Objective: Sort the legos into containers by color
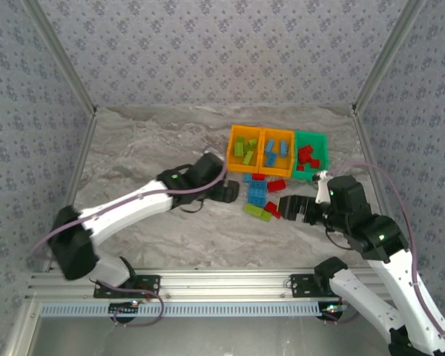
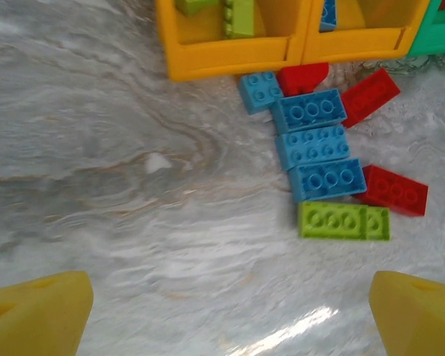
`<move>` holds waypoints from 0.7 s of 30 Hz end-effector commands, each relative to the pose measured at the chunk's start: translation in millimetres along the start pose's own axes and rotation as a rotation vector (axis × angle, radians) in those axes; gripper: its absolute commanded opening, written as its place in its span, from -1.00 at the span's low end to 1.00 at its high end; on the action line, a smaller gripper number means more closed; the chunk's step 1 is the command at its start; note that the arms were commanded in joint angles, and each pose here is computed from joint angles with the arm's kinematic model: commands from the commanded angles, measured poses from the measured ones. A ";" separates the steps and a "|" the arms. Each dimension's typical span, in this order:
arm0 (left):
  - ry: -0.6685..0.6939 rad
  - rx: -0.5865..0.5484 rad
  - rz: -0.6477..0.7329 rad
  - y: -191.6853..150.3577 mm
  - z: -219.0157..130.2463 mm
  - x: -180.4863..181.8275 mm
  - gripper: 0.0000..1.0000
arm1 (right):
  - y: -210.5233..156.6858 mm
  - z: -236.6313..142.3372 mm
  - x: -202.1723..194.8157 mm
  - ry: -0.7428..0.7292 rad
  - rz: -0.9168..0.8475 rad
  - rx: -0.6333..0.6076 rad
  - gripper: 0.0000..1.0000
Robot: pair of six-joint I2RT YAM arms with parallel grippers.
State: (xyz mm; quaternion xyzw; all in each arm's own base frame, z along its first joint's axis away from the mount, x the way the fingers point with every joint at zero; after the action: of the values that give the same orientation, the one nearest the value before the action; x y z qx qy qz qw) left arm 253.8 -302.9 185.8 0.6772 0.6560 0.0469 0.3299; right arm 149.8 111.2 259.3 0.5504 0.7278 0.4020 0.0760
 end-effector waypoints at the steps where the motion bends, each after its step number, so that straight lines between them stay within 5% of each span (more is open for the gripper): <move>1: 0.025 -0.007 -0.064 1.3 28.1 -38.6 0.91 | -32.5 -1.5 3.6 0.018 0.040 0.125 1.00; 12: 0.222 -0.043 -0.024 -3.5 143.9 -69.6 0.89 | -41.2 -12.6 -11.4 -0.074 0.057 0.109 1.00; 21: 0.266 0.032 -0.063 -30.9 181.0 -58.5 0.50 | -51.6 -22.5 -18.3 -0.101 0.081 0.098 1.00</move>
State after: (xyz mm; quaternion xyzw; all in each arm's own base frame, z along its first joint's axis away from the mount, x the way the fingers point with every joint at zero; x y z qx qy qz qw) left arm 311.1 -429.8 57.8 0.6554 0.7051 0.1177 0.2437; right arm 112.6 88.0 238.6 0.5880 0.7244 0.3536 0.0669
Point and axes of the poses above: each hand's point on the last joint's axis, 136 mm out from that joint toward the fingers, its own z axis out along the fingers, its own x axis along the line the jaws close on, y = z × x, the point moved 2 cm from there along -z, back along the fingers, and after that the axes turned 15 degrees about -z, right-handed, at the moved point
